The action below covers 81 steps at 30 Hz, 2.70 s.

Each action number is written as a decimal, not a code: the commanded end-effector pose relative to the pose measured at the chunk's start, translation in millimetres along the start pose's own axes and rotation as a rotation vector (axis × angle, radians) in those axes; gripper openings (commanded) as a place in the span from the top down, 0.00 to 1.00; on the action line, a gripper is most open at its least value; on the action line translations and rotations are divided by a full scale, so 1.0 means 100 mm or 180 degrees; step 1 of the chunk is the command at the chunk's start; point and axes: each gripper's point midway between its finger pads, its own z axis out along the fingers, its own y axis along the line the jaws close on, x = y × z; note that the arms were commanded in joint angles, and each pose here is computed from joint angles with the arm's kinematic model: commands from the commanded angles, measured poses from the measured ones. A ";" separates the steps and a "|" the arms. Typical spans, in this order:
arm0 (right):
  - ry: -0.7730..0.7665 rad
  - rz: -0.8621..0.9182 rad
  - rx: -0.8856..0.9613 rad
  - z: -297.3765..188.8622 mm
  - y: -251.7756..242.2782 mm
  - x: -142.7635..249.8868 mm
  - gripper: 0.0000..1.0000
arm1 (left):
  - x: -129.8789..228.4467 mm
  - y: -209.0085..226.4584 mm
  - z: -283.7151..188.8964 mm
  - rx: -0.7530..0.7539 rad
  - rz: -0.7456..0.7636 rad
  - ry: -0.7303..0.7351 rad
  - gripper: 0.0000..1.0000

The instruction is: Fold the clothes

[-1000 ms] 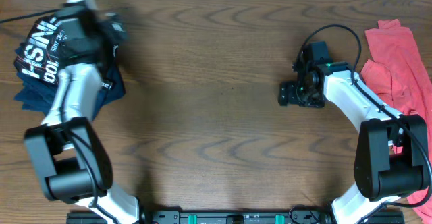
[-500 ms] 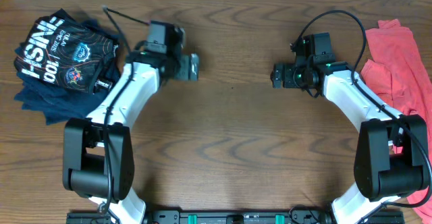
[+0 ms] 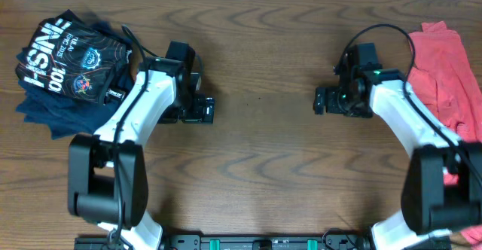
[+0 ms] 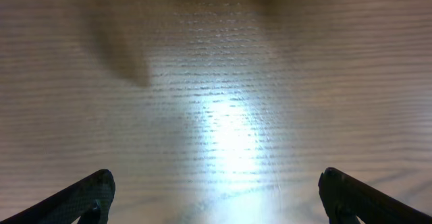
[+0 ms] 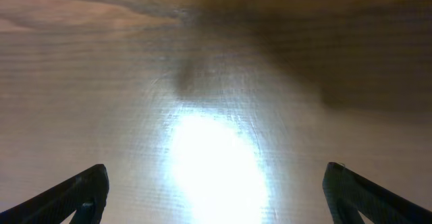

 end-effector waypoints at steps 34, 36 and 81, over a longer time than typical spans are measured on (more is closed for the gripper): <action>-0.1878 -0.0158 0.0415 -1.45 -0.39 1.08 0.01 | 0.93 0.26 -2.20 0.0013 -0.0020 -0.3824 0.02; -0.1772 -0.0159 0.0441 -1.41 -0.42 1.15 0.01 | 0.93 0.26 -2.19 0.0011 -0.0020 -0.3812 0.02; -0.3647 -0.0487 0.0223 -1.63 -0.43 0.97 0.01 | 1.33 0.38 -1.52 -0.0169 -0.0023 -0.2799 0.02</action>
